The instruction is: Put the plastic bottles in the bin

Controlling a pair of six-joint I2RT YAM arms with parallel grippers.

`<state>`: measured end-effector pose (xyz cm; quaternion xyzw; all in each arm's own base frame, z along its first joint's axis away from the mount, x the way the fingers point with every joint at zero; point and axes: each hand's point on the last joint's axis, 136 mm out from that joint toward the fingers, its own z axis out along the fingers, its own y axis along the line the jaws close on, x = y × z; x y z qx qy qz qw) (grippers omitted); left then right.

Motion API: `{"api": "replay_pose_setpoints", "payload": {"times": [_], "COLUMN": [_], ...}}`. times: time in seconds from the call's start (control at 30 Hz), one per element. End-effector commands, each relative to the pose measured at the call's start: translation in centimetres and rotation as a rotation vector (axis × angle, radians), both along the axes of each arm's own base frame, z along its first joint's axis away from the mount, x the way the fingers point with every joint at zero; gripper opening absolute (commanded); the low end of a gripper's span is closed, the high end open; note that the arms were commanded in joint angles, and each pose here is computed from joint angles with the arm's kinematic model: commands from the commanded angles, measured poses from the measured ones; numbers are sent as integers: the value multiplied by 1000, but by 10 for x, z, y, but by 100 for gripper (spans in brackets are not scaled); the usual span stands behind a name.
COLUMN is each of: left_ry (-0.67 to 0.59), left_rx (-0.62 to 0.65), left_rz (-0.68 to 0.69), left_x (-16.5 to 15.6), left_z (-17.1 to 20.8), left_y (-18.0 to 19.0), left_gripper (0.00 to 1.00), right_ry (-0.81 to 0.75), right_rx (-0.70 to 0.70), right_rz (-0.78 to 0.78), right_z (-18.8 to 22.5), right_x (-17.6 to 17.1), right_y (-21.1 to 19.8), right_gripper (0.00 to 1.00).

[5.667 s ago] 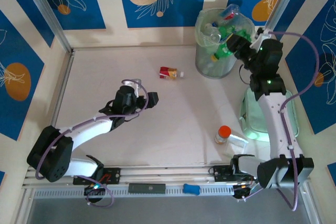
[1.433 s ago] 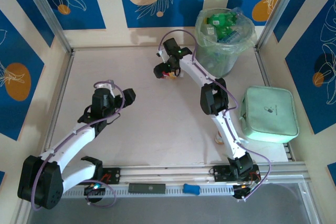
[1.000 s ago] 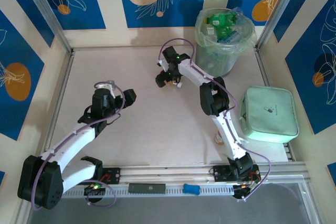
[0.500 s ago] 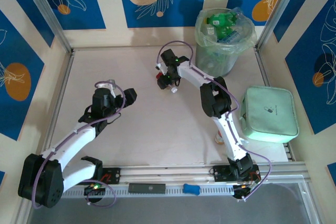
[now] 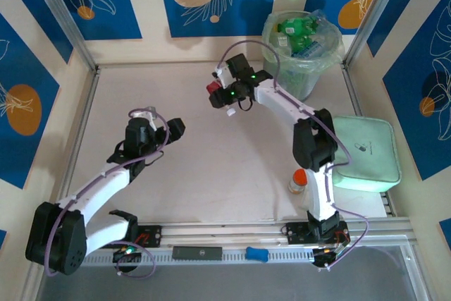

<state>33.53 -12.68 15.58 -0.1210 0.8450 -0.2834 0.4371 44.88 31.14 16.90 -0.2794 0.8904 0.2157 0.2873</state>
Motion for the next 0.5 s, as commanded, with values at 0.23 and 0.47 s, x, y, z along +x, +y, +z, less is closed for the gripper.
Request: {"api": "replay_pose_setpoints", "payload": {"times": [0.23, 0.47], "left_ry": [-17, -20], "left_rx": [-101, -93], "left_rz": [-82, -154], "left_x": [11, 13], "left_z": [12, 13], "left_y": [-29, -53], "left_gripper": [100, 100], "right_ry": [-151, -241], "right_rx": [417, 482], "right_rz": [-174, -368], "right_z": [158, 216], "right_x": [0, 9], "right_y": [-74, -157], "right_gripper": [45, 44]}}
